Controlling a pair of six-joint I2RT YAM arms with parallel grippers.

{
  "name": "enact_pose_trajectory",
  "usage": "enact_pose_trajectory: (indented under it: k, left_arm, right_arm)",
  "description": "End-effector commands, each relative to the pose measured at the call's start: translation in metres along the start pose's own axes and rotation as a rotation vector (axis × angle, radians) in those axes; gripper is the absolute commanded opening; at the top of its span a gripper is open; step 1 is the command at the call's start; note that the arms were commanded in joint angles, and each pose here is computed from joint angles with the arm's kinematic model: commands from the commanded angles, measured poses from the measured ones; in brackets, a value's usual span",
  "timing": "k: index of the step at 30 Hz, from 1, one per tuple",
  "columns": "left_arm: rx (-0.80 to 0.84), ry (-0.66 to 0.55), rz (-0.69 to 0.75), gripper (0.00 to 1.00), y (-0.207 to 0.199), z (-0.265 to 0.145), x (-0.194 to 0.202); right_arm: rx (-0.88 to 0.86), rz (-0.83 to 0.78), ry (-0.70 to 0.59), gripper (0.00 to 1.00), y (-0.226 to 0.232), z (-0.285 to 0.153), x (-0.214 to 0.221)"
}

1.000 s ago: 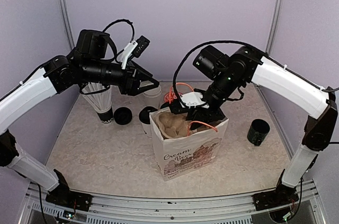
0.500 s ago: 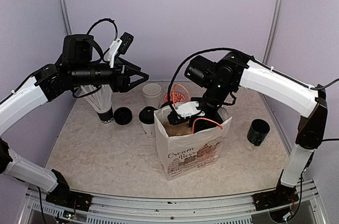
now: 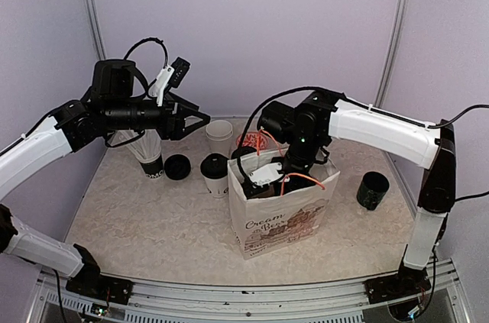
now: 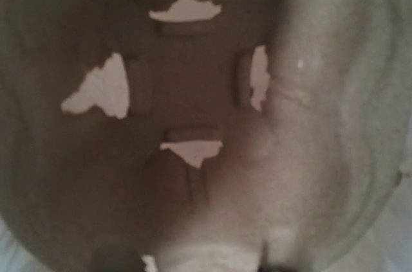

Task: Pack the takeout coffee

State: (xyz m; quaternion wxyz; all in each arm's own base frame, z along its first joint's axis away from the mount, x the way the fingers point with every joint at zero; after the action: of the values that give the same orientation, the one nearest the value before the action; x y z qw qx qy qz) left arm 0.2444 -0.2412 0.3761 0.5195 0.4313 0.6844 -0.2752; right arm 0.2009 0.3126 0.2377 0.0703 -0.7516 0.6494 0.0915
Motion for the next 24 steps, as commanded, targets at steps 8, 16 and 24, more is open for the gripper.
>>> enact_pose_trajectory:
  k: [8,16,24]
  left_arm:
    - [-0.005,-0.048,0.006,0.6,0.001,-0.013,-0.002]
    - [-0.024,-0.043,0.002,0.61,0.003,-0.012,0.001]
    - [-0.055,-0.037,0.0,0.61,0.006,-0.011,0.005]
  right_arm:
    - [-0.052,0.042,0.116,0.17,0.003,0.049,0.014]
    - [-0.073,0.058,0.127,0.2,0.006,0.066,0.018]
    - [-0.084,0.066,0.135,0.24,0.01,0.068,0.023]
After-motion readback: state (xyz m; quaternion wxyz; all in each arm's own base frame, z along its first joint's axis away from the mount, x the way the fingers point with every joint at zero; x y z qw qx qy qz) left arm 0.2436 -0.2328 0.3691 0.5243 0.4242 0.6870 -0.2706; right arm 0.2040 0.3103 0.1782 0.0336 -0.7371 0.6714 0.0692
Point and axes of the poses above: each gripper's point midway between its finger pads, its own z axis out along the fingers, its own y axis along the line the jaws close on, x = y × z, the point moved 7 cm from there along -z, back along the fingers, and after that the axes turned 10 degrees about z, right-handed, at the moved point
